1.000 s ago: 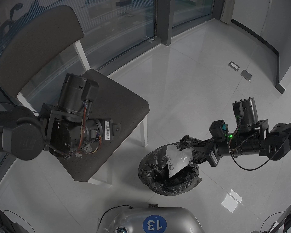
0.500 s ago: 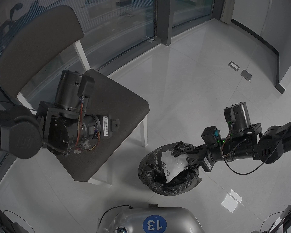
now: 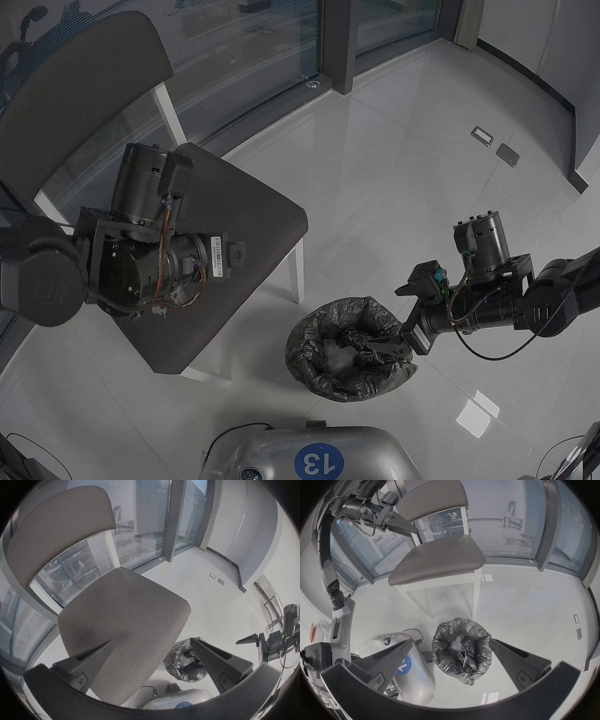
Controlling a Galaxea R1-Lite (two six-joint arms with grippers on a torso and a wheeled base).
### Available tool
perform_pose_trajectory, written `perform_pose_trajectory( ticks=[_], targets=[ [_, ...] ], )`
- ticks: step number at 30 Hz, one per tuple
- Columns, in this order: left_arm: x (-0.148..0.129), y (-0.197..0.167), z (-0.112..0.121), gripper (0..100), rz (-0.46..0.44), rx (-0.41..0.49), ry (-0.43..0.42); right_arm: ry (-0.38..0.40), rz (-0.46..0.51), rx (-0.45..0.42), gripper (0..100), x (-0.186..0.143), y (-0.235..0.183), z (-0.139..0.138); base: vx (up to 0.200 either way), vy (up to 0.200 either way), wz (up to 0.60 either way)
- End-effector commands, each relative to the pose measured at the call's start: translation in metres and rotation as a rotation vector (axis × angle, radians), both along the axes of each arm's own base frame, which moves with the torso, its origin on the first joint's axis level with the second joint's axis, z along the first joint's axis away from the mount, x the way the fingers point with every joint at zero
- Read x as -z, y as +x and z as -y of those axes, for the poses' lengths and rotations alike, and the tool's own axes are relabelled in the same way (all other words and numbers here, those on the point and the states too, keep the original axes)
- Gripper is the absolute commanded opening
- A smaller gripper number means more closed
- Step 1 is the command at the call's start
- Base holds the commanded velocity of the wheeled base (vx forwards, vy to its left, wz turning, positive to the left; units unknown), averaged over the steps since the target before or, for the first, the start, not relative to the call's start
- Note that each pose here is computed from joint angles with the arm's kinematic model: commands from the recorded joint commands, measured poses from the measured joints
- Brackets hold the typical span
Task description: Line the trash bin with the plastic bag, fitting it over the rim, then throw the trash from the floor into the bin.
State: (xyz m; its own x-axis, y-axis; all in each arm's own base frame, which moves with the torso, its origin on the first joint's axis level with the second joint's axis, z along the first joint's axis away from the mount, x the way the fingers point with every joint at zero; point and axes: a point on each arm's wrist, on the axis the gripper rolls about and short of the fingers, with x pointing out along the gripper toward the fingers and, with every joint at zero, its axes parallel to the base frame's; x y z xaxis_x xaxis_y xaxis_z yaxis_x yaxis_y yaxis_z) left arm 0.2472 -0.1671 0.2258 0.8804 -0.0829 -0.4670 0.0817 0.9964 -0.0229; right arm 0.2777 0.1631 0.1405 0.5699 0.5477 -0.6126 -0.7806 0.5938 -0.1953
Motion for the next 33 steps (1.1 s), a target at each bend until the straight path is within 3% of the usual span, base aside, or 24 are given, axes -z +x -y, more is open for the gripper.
perform_pose_trajectory(
  ticks=[1,6,12,16,19,20,23,26,33],
  targets=[
    [-0.002,-0.002,-0.001,100,0.005,-0.001,-0.003,-0.004,-0.007,0.007,100,0.003,0.002,0.002,0.000,0.000,0.00],
    [0.001,-0.005,-0.004,100,-0.007,0.002,0.020,0.001,-0.018,0.037,100,0.004,0.004,0.008,0.000,0.000,0.00],
    [0.010,-0.010,-0.015,100,-0.029,0.017,0.129,-0.029,-0.026,0.114,100,0.009,0.005,0.023,0.000,0.000,0.00],
    [0.010,-0.009,-0.022,100,-0.028,0.003,0.143,-0.056,-0.050,0.190,100,0.016,0.004,0.044,0.000,0.000,0.00],
    [0.004,-0.010,-0.030,100,-0.013,-0.016,0.142,-0.102,-0.085,0.341,100,0.029,-0.012,0.076,0.000,0.000,0.00],
    [0.004,-0.010,-0.030,100,-0.013,-0.016,0.142,-0.102,-0.085,0.341,100,0.029,-0.012,0.076,0.000,0.000,0.00],
    [-0.005,-0.010,-0.051,100,0.013,-0.037,0.261,-0.061,-0.040,0.523,100,0.026,-0.031,0.108,0.000,0.000,0.00],
    [-0.017,-0.015,-0.072,100,0.037,-0.069,0.361,-0.010,0.033,0.619,100,0.011,-0.048,0.128,0.000,0.000,0.00],
    [-0.042,-0.035,-0.116,100,0.078,-0.210,0.368,0.065,0.207,0.697,100,-0.026,-0.095,0.149,0.000,0.000,0.00]
  ],
)
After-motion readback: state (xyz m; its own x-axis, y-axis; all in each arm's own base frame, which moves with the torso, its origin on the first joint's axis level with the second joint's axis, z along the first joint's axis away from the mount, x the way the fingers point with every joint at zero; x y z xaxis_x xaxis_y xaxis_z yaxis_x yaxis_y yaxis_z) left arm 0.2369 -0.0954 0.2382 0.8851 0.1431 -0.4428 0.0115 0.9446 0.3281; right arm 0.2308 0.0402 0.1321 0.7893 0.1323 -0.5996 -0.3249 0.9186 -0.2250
